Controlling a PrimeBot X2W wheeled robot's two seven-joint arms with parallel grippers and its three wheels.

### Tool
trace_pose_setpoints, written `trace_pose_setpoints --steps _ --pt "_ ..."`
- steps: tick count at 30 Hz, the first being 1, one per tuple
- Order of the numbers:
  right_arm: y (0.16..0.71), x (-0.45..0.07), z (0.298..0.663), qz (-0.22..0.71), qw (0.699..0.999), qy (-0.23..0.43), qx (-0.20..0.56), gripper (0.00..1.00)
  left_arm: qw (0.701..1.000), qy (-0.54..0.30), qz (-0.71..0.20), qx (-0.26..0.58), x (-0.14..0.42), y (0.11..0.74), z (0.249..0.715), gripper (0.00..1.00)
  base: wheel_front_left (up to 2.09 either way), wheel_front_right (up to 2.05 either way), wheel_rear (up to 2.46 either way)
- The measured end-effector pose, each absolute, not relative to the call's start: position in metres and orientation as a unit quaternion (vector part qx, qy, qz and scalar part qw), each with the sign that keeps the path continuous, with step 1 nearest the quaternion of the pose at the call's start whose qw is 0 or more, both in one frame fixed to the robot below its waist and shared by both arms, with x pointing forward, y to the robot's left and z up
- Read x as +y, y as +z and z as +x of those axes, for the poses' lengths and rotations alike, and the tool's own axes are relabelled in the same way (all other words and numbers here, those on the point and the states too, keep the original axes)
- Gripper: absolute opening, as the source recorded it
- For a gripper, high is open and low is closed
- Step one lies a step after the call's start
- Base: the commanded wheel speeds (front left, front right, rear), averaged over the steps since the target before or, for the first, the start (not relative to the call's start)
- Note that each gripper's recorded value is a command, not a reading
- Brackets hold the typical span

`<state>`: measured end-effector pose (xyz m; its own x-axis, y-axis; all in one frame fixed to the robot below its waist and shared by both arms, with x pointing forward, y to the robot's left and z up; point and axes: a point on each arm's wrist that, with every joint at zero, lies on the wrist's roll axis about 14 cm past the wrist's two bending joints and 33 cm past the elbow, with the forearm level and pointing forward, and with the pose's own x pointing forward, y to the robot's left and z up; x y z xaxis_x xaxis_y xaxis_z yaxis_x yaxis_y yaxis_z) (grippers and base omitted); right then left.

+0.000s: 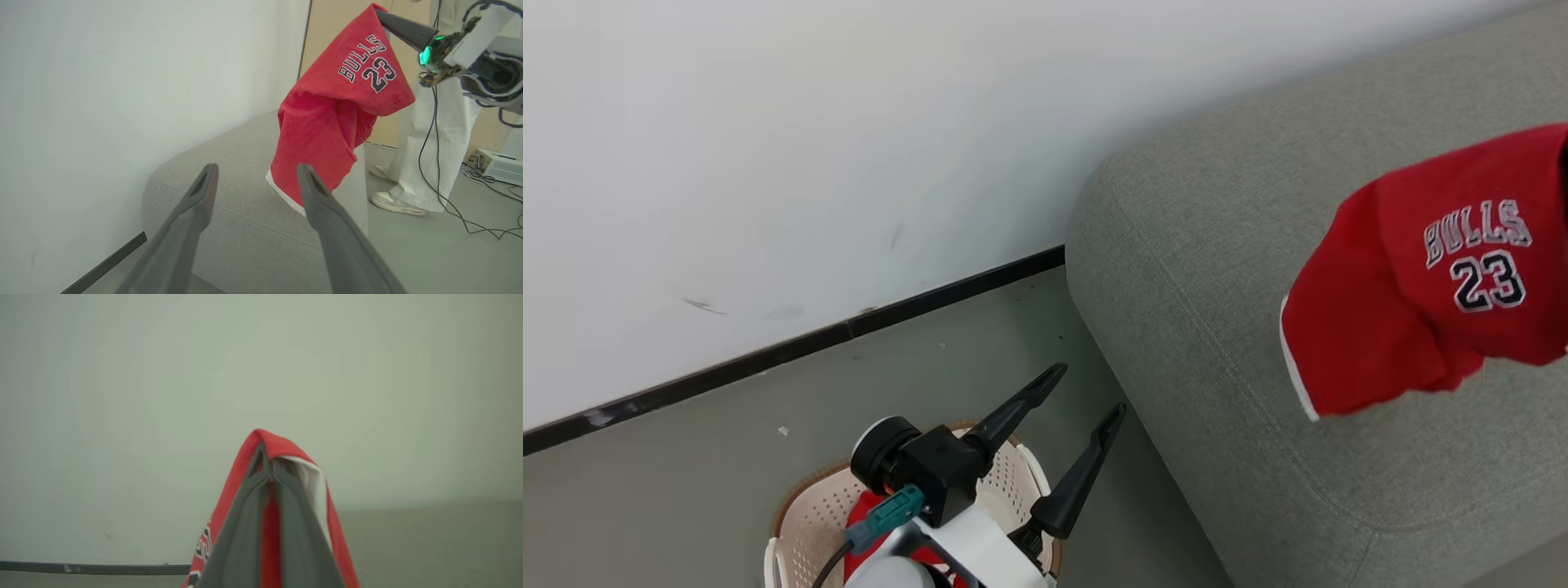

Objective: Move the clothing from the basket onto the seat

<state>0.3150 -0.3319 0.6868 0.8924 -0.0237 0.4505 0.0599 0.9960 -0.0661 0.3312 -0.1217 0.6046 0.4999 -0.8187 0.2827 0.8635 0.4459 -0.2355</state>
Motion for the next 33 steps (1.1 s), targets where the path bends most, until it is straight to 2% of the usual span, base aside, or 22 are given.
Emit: trace_pose_setpoints --steps 6,12,26,33 --pt "0.72 -0.36 0.338 -0.013 0.962 -0.053 -0.269 0.0 0.854 -0.484 -0.178 -0.071 -0.118 0.607 0.345 1.0 0.0 0.0 0.0" --pt "0.731 -0.379 0.36 -0.017 0.961 -0.074 -0.267 0.0 0.863 -0.472 -0.171 -0.061 -0.111 0.597 0.356 1.0 0.0 0.0 0.0" --pt "0.69 -0.426 0.416 -0.031 0.973 -0.137 -0.182 0.0 0.871 -0.46 -0.16 -0.064 -0.102 0.592 0.383 1.0 0.0 0.0 0.0" --pt "0.645 -0.444 0.435 -0.045 0.977 -0.168 -0.122 0.0 0.872 -0.46 -0.155 -0.058 -0.1 0.586 0.393 1.0 0.0 0.0 0.0"
